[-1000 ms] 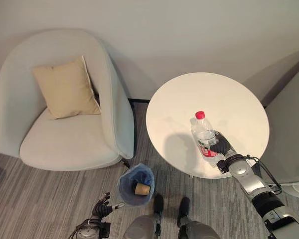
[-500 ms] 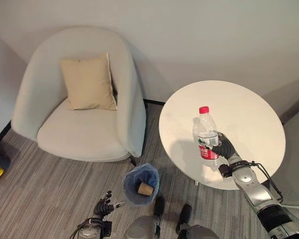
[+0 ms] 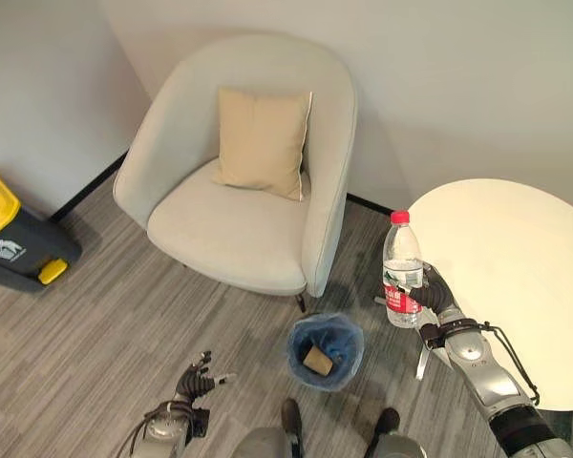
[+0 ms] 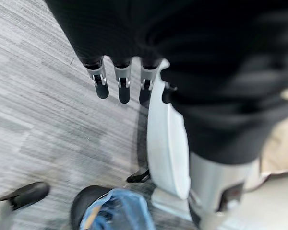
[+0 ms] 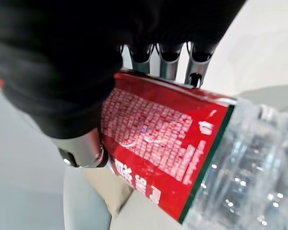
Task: Gather garbage on tea table into small bin, then transfer packed bag to large trash can.
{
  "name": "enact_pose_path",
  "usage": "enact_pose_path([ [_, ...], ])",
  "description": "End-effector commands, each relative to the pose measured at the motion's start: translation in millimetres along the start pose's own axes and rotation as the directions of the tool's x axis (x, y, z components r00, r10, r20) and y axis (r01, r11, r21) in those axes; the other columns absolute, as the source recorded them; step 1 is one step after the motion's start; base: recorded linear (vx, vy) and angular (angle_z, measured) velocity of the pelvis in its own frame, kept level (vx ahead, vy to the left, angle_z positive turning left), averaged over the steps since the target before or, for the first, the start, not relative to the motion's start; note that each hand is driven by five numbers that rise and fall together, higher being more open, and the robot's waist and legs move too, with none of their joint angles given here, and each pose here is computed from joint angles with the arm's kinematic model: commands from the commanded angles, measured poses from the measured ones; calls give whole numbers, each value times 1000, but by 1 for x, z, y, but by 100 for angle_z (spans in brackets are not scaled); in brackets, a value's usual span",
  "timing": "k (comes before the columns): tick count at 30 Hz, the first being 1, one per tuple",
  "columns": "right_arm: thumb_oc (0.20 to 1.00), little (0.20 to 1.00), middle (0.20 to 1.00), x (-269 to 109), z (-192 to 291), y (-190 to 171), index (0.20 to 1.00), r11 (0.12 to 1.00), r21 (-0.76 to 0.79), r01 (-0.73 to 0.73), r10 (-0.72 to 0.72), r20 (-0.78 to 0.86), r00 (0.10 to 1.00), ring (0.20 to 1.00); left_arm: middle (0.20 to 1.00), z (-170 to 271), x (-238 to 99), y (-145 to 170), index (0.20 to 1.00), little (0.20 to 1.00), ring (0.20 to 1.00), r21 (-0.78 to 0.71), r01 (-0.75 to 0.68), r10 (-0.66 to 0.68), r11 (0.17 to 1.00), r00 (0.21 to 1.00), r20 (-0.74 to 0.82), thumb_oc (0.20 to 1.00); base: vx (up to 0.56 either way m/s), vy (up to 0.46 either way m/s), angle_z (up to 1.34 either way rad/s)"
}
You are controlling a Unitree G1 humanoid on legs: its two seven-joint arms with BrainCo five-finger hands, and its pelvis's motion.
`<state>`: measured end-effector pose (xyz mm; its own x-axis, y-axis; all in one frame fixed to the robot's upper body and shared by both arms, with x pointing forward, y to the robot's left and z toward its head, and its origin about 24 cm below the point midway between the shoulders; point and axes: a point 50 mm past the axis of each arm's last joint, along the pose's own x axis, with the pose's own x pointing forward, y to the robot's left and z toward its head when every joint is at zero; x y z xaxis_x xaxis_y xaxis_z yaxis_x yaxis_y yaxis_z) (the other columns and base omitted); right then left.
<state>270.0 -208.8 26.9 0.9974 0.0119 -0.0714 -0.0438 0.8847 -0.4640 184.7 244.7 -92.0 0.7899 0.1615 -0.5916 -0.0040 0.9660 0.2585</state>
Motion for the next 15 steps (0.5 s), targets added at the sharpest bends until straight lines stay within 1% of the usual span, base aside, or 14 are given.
enact_pose_path([
  [1,200,200,200,9,35,-10,200,1000,-26,11,-7,176,984,200,1000,3,-4,5,1000,1000,1000,23,-22,21,999,999,47,1000,34,17,128],
  [4,200,200,200,10,35,2,200,996,-71,-59,70,171,983,200,1000,0,-3,6,1000,1000,1000,23,-26,25,999,999,26,1000,-98,-91,95],
  [7,200,200,200,28,61,16,200,993,-90,-71,92,254,963,200,1000,13,6,0,1000,1000,1000,-5,-36,36,999,998,56,1000,-229,-90,56],
  [8,200,200,200,42,82,25,200,994,-101,-49,78,311,947,200,1000,29,12,-5,1000,1000,1000,-33,-44,48,998,994,102,1000,-272,-59,31],
  [9,200,200,200,46,89,27,200,993,-114,-37,73,329,941,200,1000,37,14,-7,1000,1000,1000,-40,-44,48,998,991,123,1000,-226,-56,14],
  [10,200,200,200,53,102,31,200,991,-133,-11,59,362,930,200,1000,54,18,-11,1000,1000,1000,-59,-41,51,997,983,174,1000,-149,-16,27],
  [15,200,200,200,71,121,26,200,989,-132,59,-4,383,924,200,1000,93,25,-15,1000,1000,1000,-54,-28,43,998,957,288,1000,-122,12,36],
])
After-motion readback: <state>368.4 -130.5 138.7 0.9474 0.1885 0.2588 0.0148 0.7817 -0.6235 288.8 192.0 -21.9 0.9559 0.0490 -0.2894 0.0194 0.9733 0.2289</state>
